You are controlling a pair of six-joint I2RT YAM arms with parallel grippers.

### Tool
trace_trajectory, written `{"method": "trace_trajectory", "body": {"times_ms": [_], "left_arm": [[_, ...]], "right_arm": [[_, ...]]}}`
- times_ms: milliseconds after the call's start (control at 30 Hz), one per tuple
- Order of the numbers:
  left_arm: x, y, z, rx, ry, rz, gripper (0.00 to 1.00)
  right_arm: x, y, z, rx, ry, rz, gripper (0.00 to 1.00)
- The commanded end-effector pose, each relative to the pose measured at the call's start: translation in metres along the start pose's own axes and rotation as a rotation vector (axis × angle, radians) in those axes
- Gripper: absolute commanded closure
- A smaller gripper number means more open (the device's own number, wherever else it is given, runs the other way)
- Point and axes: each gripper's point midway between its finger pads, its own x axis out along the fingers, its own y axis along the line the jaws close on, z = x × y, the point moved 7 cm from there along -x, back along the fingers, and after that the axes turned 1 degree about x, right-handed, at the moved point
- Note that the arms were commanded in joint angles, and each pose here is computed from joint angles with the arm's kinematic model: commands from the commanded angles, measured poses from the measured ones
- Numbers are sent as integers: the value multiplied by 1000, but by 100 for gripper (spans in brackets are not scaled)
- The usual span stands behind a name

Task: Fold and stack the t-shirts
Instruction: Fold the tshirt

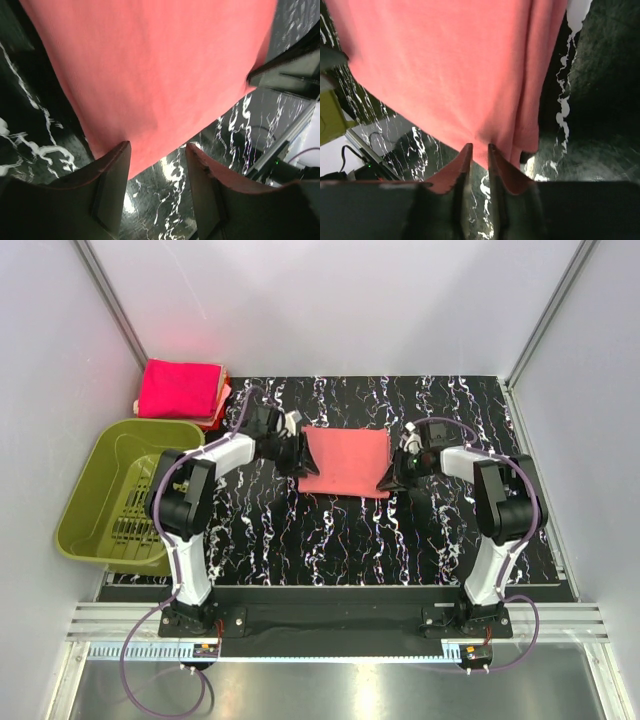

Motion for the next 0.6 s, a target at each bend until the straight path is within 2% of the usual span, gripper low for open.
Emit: {"method": "trace_trajectory", "body": {"times_ms": [0, 67, 300, 567], "left_arm": [[-37, -29, 52, 148, -177, -15, 47], [-42, -20, 71, 176, -210, 14, 45], [-35, 14, 119, 176, -252, 0, 46], [0, 34, 141, 208, -220, -75, 47]], "right_arm": [[-34, 24, 26, -112, -130, 4, 73], [-43, 28, 38, -132, -163, 0, 66], [-38, 22, 100, -263, -215, -37, 63], [-22, 13, 156, -406, -253, -56, 57]]}}
